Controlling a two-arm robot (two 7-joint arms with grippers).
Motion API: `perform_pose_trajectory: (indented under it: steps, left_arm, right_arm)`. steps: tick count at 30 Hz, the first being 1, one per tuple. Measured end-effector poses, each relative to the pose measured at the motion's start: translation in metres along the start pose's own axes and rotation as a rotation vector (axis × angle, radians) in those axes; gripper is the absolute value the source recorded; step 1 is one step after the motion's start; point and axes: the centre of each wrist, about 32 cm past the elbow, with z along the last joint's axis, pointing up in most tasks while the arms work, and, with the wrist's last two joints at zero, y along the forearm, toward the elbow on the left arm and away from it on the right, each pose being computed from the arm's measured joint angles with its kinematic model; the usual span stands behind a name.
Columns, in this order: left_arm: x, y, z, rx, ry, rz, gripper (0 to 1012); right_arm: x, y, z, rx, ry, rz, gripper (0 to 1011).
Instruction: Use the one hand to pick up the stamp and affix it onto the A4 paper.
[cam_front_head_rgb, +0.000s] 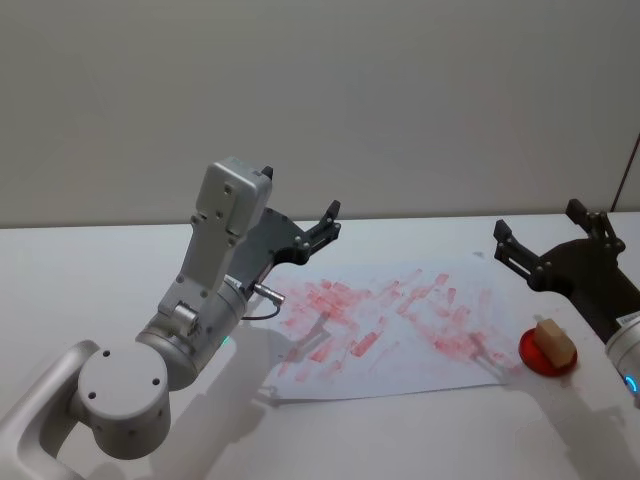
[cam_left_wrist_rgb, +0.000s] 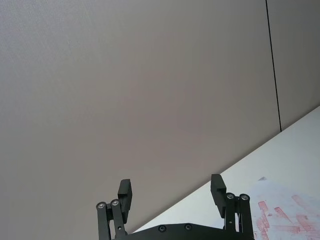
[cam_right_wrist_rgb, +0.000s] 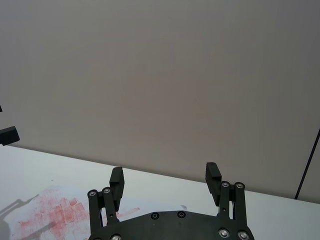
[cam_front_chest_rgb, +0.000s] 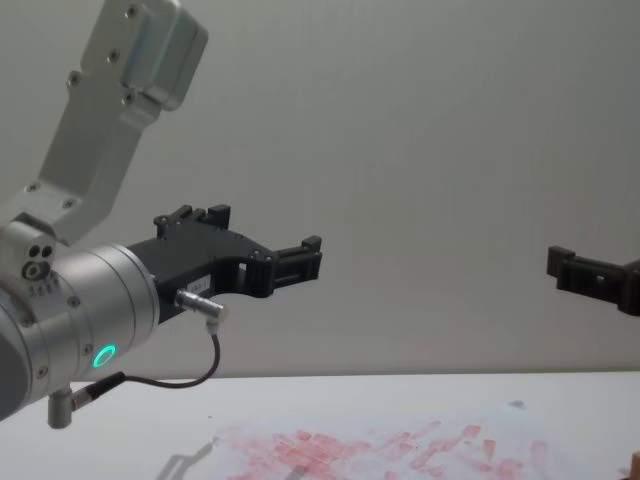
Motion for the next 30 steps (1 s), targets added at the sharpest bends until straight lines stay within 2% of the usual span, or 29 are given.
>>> perform_pose_trajectory:
  steps: [10,15,22,25,30]
  left_arm:
    - [0.0000,0.0000,0.0000,0.000,0.000,0.000,1001]
    - [0.0000,0.0000,0.0000,0.000,0.000,0.000,1001]
    - [0.0000,0.0000,0.0000,0.000,0.000,0.000,1001]
    - [0.0000,0.0000,0.0000,0.000,0.000,0.000,1001]
    - [0.0000,0.0000,0.0000,0.000,0.000,0.000,1001]
  right_arm:
    - [0.000,0.000,0.000,-0.001,0.000,-0.001,1001]
    - [0.001,-0.006,-0.001,-0.009,0.002,-0.016,1001]
    - [-0.001,-0.026,-0.003,-0.046,0.017,-0.069,1001]
    - [-0.004,-0.040,-0.004,-0.084,0.031,-0.104,1001]
    - [-0.008,-0.054,-0.005,-0.135,0.045,-0.140,1001]
